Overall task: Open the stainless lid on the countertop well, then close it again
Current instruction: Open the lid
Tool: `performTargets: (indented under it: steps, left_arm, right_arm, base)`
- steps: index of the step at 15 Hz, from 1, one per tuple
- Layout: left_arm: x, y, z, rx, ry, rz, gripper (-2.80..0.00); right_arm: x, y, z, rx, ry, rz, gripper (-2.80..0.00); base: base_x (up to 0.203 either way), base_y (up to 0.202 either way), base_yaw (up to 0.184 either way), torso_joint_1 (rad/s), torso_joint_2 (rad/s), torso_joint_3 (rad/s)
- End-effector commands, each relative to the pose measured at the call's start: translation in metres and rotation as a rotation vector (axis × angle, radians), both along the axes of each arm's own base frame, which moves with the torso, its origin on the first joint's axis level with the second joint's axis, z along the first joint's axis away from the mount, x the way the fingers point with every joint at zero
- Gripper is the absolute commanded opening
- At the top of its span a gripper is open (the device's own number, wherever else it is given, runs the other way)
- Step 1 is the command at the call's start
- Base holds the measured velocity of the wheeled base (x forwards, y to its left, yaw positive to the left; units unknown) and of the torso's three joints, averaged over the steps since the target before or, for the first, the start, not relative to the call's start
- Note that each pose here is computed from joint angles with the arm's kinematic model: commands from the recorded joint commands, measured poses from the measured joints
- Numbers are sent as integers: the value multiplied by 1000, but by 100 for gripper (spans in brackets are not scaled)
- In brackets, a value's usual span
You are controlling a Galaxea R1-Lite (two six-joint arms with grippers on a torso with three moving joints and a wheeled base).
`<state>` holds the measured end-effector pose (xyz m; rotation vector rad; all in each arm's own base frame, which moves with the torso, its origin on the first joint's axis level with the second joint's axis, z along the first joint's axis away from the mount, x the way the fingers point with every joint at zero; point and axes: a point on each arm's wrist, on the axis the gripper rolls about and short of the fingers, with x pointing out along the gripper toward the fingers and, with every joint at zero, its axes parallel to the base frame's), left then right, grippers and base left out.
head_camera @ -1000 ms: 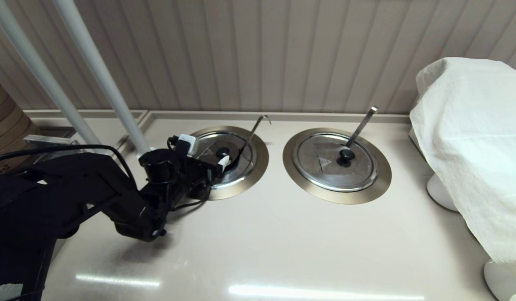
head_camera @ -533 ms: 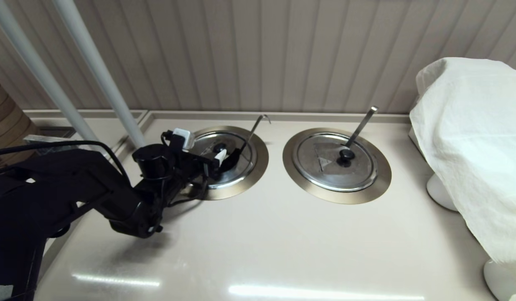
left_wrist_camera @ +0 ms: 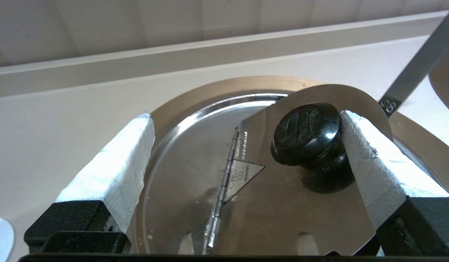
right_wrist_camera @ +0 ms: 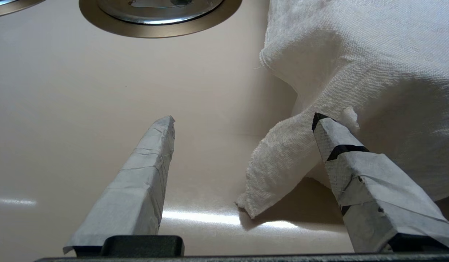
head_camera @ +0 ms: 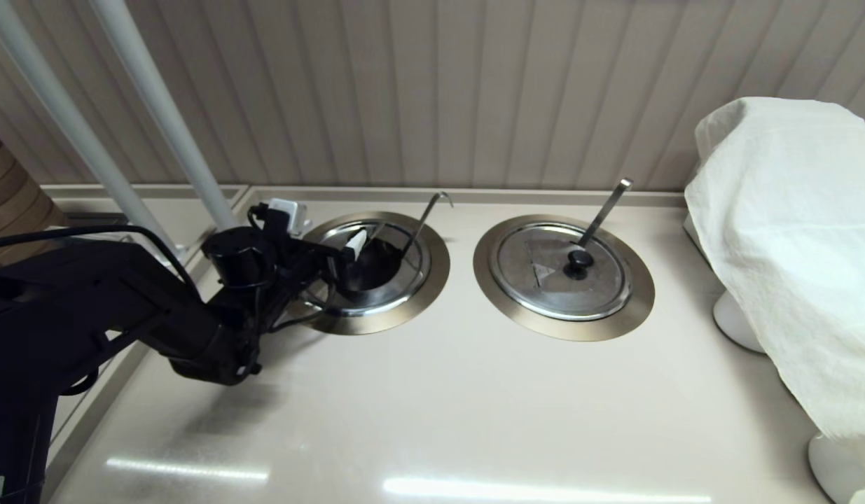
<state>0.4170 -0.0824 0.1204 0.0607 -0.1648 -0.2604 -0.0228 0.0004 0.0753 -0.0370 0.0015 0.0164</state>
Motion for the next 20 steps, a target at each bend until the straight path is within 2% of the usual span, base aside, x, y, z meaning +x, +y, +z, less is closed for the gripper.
performTargets:
  steps: [1, 6, 20]
  left_arm:
    - [2, 4, 0, 0, -8, 14, 0]
    - [10, 20, -3, -8, 5, 49, 0]
    - [21, 35, -12, -8, 9, 87, 0]
  right_arm:
    - [0, 0, 0, 0, 0, 0, 0]
    - [0, 0, 0, 0, 0, 0, 0]
    - [0, 0, 0, -1, 0, 0, 0]
  base:
    - [0, 0, 0, 0, 0, 0]
    - [0, 0, 0, 0, 0, 0]
    - [0, 0, 0, 0, 0, 0]
